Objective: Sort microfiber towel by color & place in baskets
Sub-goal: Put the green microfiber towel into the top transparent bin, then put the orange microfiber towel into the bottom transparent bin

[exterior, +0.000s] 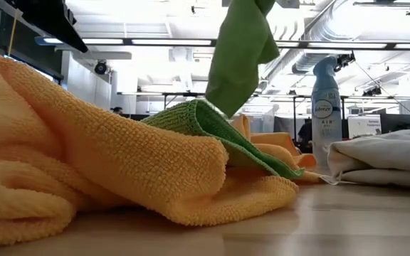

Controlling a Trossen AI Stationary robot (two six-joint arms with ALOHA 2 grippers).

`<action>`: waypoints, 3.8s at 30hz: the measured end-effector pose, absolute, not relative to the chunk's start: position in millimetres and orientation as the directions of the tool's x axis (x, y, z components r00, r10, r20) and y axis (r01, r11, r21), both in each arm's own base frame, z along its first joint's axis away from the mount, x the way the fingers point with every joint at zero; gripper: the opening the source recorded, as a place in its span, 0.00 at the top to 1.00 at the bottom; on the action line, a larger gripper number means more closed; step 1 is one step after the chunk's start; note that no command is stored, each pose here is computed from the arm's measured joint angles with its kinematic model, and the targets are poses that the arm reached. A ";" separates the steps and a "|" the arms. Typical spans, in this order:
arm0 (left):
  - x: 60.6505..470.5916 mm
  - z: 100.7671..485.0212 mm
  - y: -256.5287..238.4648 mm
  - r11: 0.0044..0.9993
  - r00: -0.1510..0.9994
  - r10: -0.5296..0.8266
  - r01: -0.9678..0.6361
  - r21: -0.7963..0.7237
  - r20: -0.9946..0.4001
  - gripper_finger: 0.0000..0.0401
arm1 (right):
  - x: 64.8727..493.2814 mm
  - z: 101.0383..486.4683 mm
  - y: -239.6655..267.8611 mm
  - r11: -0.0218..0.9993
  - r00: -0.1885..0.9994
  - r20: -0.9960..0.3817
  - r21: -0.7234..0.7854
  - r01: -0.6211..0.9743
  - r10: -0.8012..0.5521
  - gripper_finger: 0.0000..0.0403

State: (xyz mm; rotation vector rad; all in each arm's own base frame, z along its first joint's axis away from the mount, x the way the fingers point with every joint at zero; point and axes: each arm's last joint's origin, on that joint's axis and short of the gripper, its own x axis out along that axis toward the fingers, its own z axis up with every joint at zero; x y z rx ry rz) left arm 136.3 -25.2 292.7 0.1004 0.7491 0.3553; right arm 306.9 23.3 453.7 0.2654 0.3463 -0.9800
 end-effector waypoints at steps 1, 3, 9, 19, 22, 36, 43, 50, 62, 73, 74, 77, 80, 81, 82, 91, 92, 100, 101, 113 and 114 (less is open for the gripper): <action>136.3 292.7 -25.2 0.936 0.676 0.351 -0.280 0.214 -0.648 1.00 | 308.9 455.4 18.3 0.529 0.508 -0.390 0.062 0.846 -0.768 1.00; 136.3 292.7 -25.2 0.935 0.676 0.351 -0.286 0.209 -0.648 1.00 | 312.9 459.2 7.4 0.523 0.503 -0.365 0.050 0.851 -0.783 1.00; 136.2 292.8 -25.1 0.934 0.676 0.354 -0.294 0.205 -0.647 1.00 | 319.8 469.8 -30.7 0.488 0.468 -0.300 0.008 0.873 -0.832 1.00; 136.1 292.6 -24.8 0.928 0.674 0.363 -0.327 0.180 -0.644 1.00 | 319.2 470.8 -113.3 0.504 0.488 -0.330 0.043 0.863 -0.808 1.00; 136.0 292.9 -24.3 0.920 0.671 0.381 -0.341 0.192 -0.636 1.00 | 324.2 463.2 -131.6 0.529 0.516 -0.361 0.068 0.846 -0.777 1.00; 135.9 293.5 -23.0 0.900 0.666 0.423 -0.389 0.199 -0.614 1.00 | 354.5 424.6 -154.4 0.559 0.507 -0.470 0.033 0.828 -0.723 1.00; 135.9 293.6 -22.9 0.895 0.665 0.430 -0.404 0.189 -0.611 1.00 | 357.9 385.0 -173.4 0.489 0.400 -0.664 0.059 0.871 -0.632 1.00; 135.9 293.5 -22.9 0.894 0.664 0.430 -0.410 0.183 -0.611 1.00 | 373.9 338.9 -202.7 0.358 0.337 -0.772 0.152 0.921 -0.540 1.00; 135.9 293.5 -22.9 0.890 0.664 0.430 -0.426 0.162 -0.611 1.00 | 397.2 258.0 -240.2 0.287 0.242 -0.879 0.127 0.949 -0.410 1.00; 135.9 293.4 -23.0 0.889 0.665 0.423 -0.437 0.139 -0.615 1.00 | 398.4 215.8 -258.0 0.233 0.178 -0.933 0.106 0.967 -0.313 1.00; 135.9 293.4 -23.1 0.889 0.665 0.423 -0.437 0.139 -0.615 1.00 | 398.5 212.0 -259.0 0.232 0.178 -0.938 0.110 0.966 -0.297 1.00; 135.9 293.4 -23.1 0.889 0.665 0.423 -0.437 0.138 -0.615 1.00 | 399.8 200.8 -260.5 0.217 0.168 -0.951 0.112 0.970 -0.259 1.00; 135.8 293.4 -23.0 0.889 0.665 0.423 -0.437 0.138 -0.615 1.00 | 400.4 191.2 -260.8 0.208 0.144 -0.960 0.094 0.974 -0.239 1.00; 135.9 293.4 -23.1 0.889 0.665 0.423 -0.437 0.138 -0.615 1.00 | 400.7 188.6 -260.9 0.208 0.139 -0.962 0.090 0.974 -0.234 1.00; 135.9 293.4 -23.1 0.889 0.665 0.423 -0.437 0.139 -0.615 1.00 | 400.7 187.5 -260.7 0.208 0.134 -0.964 0.085 0.974 -0.231 1.00; 135.7 293.2 -23.0 0.889 0.663 0.423 -0.436 0.141 -0.617 1.00 | 400.4 187.8 -260.5 0.203 0.129 -0.963 0.081 0.976 -0.236 0.90; 135.6 293.2 -23.0 0.889 0.663 0.423 -0.436 0.141 -0.617 1.00 | 400.5 187.8 -260.4 0.208 0.130 -0.964 0.081 0.975 -0.233 0.88; 135.7 293.2 -23.0 0.889 0.663 0.423 -0.436 0.142 -0.617 1.00 | 405.9 227.7 -252.4 0.250 0.133 -0.956 0.066 0.966 -0.261 0.72; 135.7 293.2 -23.0 0.889 0.663 0.423 -0.435 0.142 -0.617 1.00 | 407.1 237.7 -249.6 0.254 0.129 -0.950 0.055 0.966 -0.284 0.71; 135.8 293.1 -23.4 0.894 0.666 0.413 -0.428 0.135 -0.622 1.00 | 383.7 323.7 -177.7 0.285 0.063 -0.868 -0.093 0.954 -0.493 0.67; 135.8 293.2 -23.4 0.894 0.666 0.413 -0.428 0.135 -0.621 1.00 | 382.8 329.2 -171.4 0.294 0.073 -0.861 -0.091 0.951 -0.504 0.67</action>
